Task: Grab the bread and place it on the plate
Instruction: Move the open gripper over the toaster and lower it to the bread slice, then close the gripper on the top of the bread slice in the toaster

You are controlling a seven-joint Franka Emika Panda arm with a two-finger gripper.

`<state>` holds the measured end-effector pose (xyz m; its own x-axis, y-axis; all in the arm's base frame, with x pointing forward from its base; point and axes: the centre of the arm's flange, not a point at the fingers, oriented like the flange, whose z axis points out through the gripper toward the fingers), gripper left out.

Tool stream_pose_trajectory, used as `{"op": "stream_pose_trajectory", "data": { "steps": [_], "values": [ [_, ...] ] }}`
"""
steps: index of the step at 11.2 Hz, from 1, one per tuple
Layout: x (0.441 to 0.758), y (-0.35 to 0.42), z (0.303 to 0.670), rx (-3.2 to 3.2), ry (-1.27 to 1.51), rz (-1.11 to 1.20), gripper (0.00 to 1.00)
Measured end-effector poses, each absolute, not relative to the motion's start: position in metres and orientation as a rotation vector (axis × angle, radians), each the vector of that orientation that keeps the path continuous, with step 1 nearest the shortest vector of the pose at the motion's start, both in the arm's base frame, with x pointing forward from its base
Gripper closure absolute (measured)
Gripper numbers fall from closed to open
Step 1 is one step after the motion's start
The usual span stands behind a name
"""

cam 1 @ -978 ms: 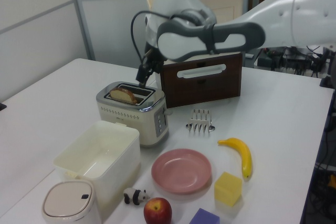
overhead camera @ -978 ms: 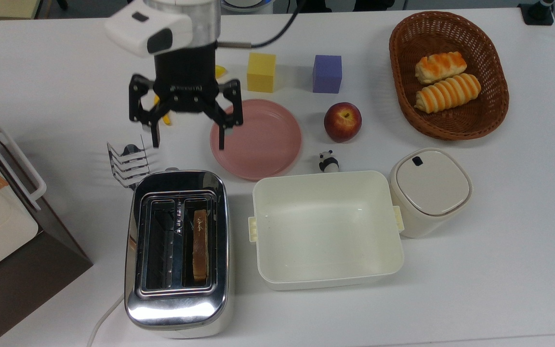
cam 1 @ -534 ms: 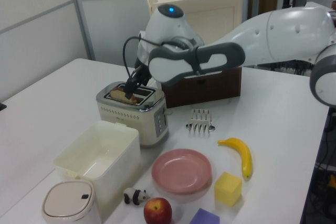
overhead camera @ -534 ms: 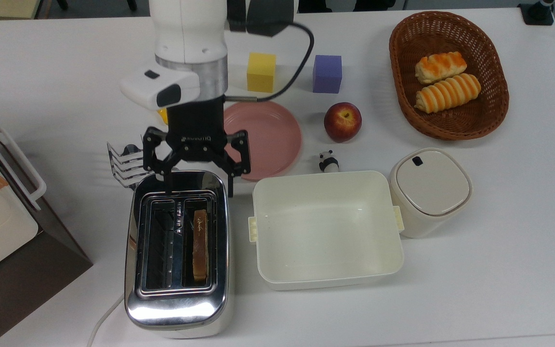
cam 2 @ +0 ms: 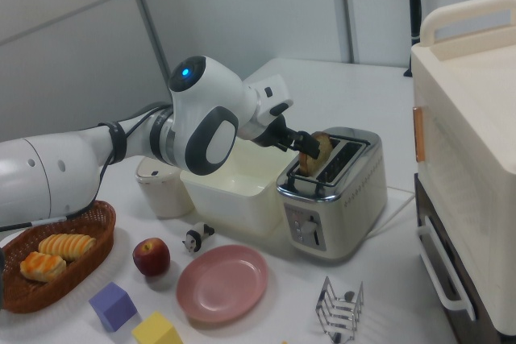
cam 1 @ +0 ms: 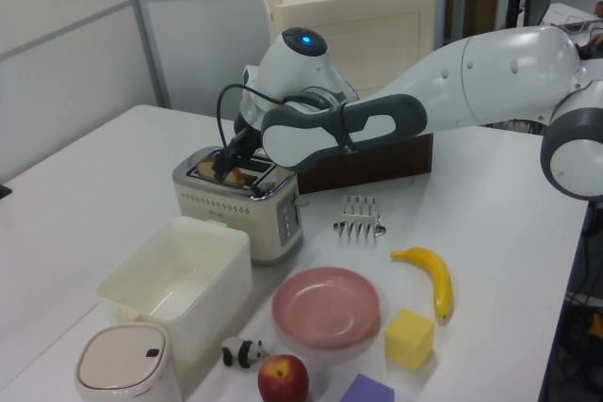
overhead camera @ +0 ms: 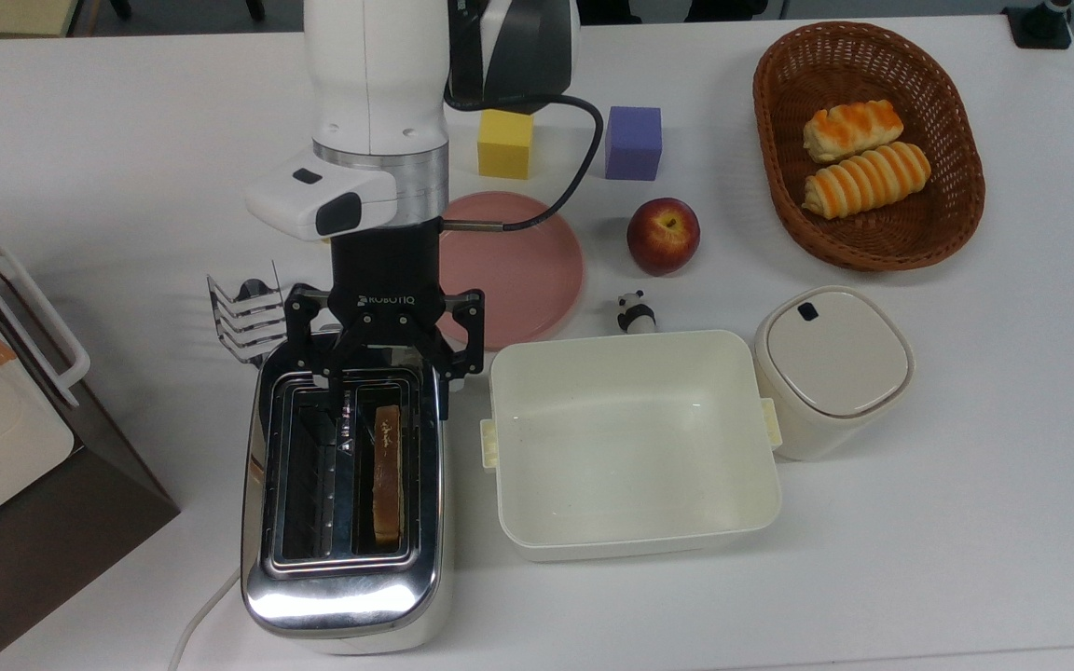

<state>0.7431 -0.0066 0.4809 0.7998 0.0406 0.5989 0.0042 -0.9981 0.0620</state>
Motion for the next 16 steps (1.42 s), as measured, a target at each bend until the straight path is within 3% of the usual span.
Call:
{"op": "stream_pose_trajectory", "data": {
  "steps": [1,7,8,11,16],
  "values": [
    [0.745,-0.006,0.480,2.923,0.048,0.975,0.32],
    [0.749,-0.005,0.473,2.888,0.103,0.955,0.66],
    [0.750,-0.005,0.471,2.882,0.110,0.951,0.82],
    [0.750,-0.006,0.474,2.876,0.112,0.956,0.90],
    [0.751,-0.007,0.518,2.833,0.105,1.066,0.91]
  ]
}}
